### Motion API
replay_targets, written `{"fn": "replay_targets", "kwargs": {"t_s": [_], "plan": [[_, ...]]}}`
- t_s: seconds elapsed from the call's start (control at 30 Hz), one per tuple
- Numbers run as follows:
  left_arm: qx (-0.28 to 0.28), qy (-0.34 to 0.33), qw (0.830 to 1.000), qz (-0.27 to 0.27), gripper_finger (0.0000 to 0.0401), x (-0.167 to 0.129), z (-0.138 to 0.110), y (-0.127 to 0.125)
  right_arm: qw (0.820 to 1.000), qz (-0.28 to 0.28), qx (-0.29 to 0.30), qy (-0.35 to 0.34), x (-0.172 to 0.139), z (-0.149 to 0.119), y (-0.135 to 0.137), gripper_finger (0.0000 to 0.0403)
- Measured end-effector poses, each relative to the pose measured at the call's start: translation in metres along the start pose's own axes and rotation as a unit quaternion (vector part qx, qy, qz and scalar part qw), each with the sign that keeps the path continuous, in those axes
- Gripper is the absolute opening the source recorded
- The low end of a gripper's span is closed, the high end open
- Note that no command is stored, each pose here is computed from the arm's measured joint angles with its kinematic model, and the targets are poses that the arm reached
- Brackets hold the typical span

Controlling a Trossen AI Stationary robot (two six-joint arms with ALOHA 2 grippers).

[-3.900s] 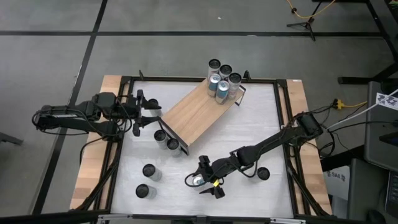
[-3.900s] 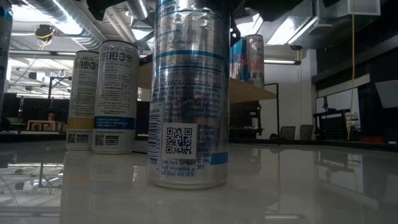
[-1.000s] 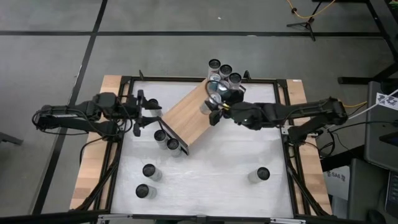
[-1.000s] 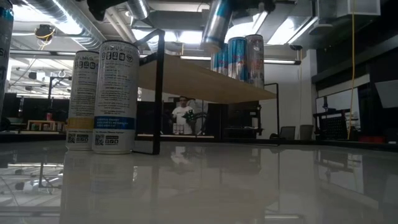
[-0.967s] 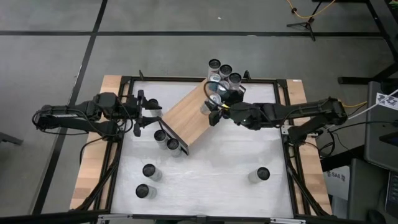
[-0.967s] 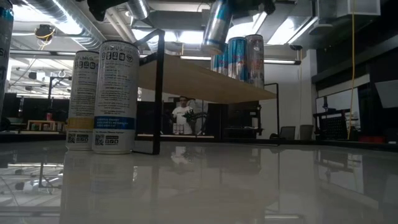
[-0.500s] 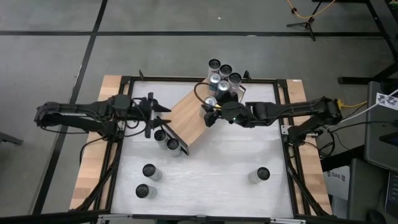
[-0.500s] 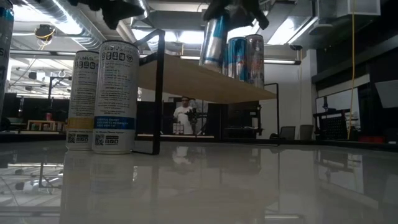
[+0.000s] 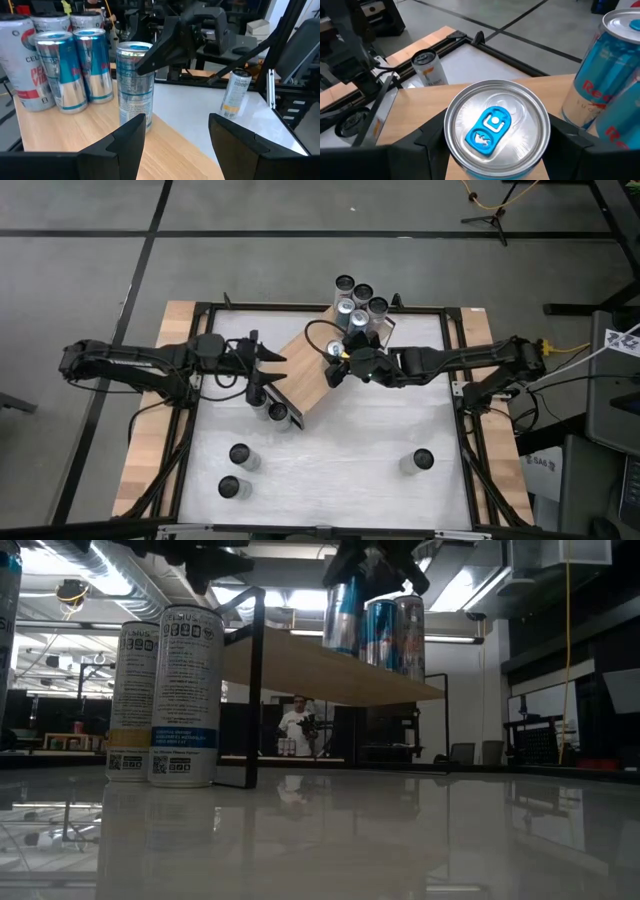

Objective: Place canned beverage on shelf
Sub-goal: Put the blue soda can on the shelf aligned with the other blue soda cans

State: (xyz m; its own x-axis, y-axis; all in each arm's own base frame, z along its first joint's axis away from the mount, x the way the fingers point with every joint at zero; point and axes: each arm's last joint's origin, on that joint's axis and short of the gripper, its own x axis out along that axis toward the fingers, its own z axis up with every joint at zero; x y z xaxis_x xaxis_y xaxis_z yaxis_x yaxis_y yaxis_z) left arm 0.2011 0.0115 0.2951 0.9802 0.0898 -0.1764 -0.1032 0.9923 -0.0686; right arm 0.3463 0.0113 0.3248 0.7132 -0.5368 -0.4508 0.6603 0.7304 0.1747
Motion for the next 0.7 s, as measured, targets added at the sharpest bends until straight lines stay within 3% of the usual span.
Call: {"fn": "replay_targets", "kwargs": {"t_s": [0.7], "plan": [[-0.026, -0.004, 1.000, -0.001, 0.0210, 0.0029, 0.0001, -0.0002, 1.000, 0.009, -0.002, 0.008, -0.0004, -0.0006, 0.0003, 0.0234]]}}
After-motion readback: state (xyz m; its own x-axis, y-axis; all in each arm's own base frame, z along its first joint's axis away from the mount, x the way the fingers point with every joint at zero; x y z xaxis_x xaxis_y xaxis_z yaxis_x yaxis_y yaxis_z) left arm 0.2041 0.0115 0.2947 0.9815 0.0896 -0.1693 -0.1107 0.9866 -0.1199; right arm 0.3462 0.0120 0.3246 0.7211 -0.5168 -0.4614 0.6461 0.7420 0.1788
